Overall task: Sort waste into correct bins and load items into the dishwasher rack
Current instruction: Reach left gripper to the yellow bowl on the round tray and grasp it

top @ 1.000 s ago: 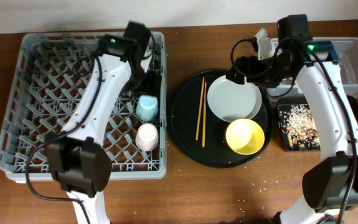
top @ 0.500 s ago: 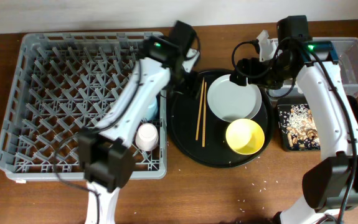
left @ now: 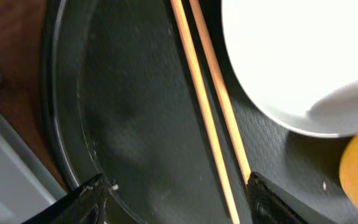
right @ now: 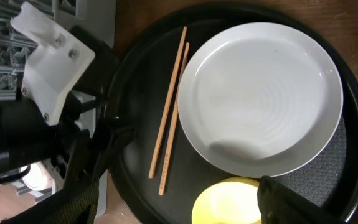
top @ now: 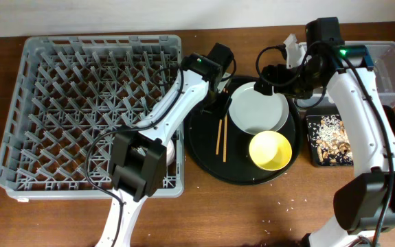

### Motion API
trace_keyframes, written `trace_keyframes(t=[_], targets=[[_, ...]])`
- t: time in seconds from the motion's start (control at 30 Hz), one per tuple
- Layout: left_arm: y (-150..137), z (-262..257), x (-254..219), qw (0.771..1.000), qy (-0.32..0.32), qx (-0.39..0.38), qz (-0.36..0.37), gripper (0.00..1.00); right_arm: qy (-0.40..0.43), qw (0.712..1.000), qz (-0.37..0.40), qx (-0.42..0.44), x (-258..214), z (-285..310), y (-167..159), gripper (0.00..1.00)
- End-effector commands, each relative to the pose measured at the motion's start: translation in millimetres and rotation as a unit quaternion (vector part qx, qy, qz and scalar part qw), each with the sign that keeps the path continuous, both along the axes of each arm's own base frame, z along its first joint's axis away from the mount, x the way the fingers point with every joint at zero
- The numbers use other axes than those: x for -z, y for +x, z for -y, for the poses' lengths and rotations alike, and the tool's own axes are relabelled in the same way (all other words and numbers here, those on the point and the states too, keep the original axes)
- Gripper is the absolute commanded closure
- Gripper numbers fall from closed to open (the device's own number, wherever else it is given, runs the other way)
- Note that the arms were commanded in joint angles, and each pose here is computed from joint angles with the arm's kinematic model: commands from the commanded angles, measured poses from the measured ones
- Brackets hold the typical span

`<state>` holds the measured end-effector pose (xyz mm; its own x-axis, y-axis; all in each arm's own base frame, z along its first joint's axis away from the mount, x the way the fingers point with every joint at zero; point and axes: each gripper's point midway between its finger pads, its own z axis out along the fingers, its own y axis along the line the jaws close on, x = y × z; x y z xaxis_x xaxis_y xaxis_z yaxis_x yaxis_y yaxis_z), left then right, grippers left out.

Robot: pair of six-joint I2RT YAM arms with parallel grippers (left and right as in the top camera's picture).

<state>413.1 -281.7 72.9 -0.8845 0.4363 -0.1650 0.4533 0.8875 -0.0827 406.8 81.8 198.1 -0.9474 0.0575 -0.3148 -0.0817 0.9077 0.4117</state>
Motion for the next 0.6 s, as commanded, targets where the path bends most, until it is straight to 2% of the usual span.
trace_keyframes(t=[0.0,0.3,0.57], targets=[[5.9,-3.5,4.4,1.0,0.013,-0.004,0.012,0.29,-0.008,1.0,0.007,-0.001,-3.3,3.4,0.9,0.18],[-3.6,-6.8,30.3,1.0,0.024,-0.001,-0.005,0.29,-0.008,1.0,0.006,-0.001,-3.2,3.4,0.7,0.18],[-5.4,7.5,30.5,1.0,0.016,0.012,0.006,0.29,-0.01,1.0,0.005,0.0,-2.7,4.1,0.2,0.18]])
